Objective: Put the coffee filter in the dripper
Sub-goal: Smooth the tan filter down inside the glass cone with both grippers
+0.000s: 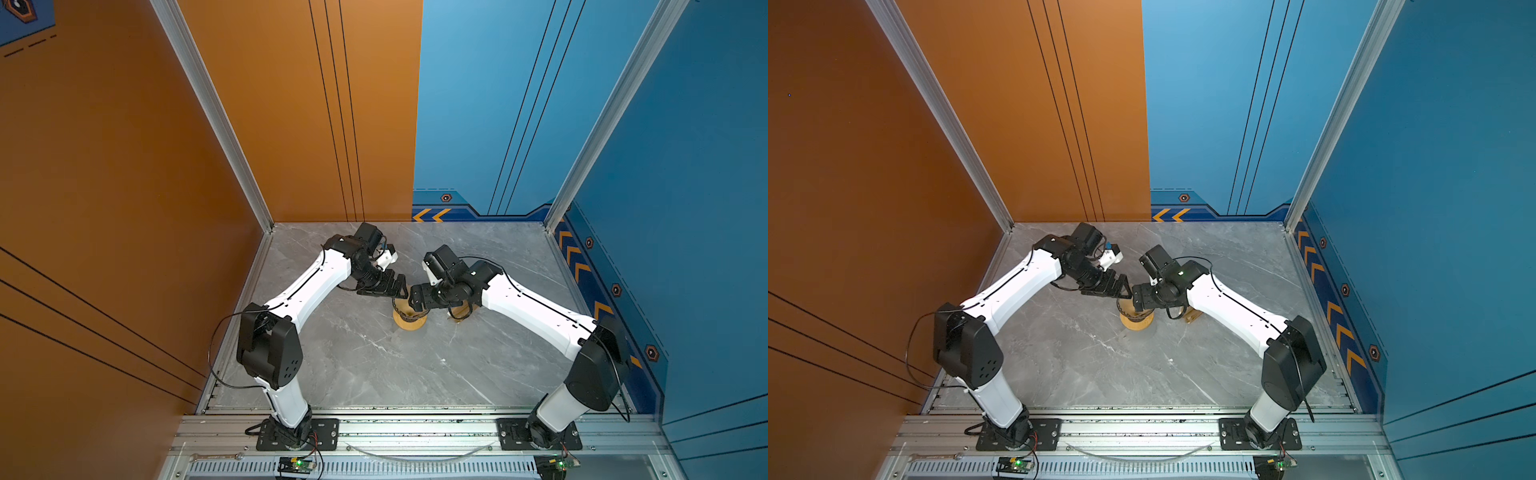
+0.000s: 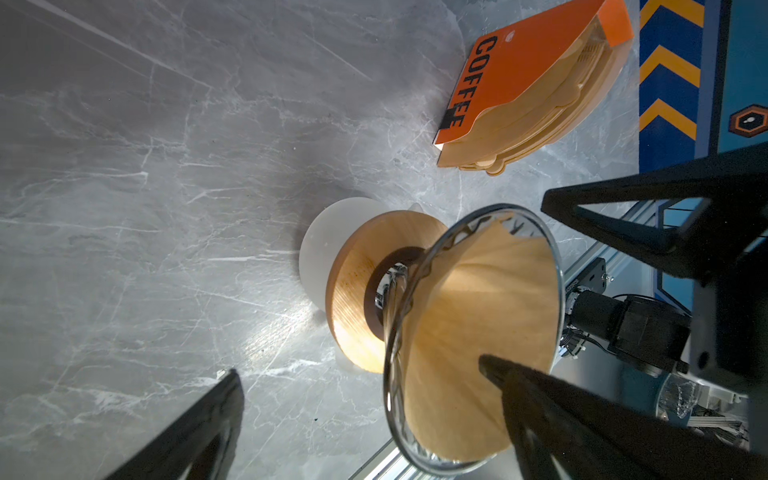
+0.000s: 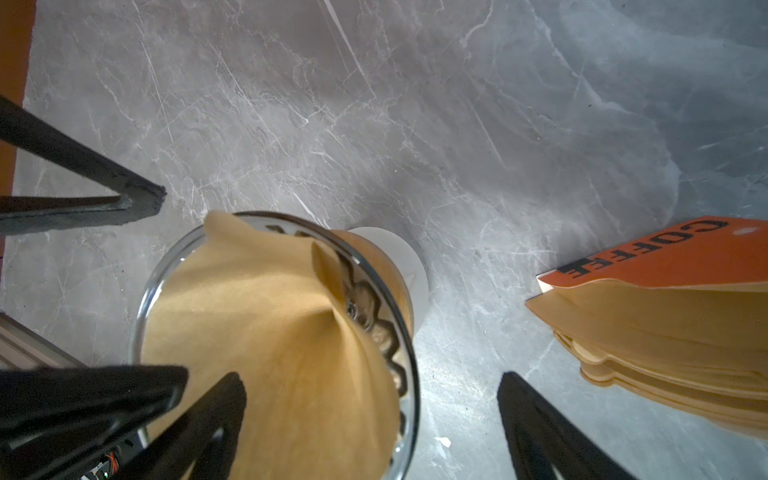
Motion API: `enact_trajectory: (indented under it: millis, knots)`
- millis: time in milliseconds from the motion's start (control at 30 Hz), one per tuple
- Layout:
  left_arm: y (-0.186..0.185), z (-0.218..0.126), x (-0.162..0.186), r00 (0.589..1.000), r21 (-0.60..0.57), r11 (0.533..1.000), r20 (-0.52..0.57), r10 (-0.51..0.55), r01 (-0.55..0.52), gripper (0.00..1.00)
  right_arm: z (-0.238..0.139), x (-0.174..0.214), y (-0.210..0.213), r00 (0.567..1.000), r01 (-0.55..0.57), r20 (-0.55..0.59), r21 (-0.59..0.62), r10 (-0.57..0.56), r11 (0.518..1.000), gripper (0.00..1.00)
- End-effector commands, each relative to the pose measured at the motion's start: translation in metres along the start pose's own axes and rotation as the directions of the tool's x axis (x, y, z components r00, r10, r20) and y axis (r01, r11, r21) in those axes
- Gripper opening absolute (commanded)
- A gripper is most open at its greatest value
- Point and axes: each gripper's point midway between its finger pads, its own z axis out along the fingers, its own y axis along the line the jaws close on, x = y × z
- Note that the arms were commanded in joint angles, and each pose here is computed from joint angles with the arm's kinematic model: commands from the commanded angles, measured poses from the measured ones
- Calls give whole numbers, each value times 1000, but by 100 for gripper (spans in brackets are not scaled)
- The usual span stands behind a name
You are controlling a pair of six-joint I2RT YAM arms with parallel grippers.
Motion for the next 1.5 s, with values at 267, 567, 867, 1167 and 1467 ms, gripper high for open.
enact_trajectory:
  millis: [267,567,867,1167,1467]
  knots:
    - [7,-5,5,1000,-43,999,-3,2,-2,98,-2,12,3,1000,27,-11,27,-26,999,94]
    - [8,-8,4,1000,-38,999,6,-1,1,98,-6,12,9,999,35,6,27,-36,999,87]
    - [7,-8,4,1000,-31,1000,5,-2,2,98,-9,13,12,999,40,15,29,-40,999,79]
    - [3,-4,5,1000,-4,1000,-8,-11,10,98,-18,3,10,997,49,57,47,-52,998,79]
    - [-14,-10,-2,1000,101,995,27,-16,13,98,-22,-20,14,995,33,93,-22,-31,999,76]
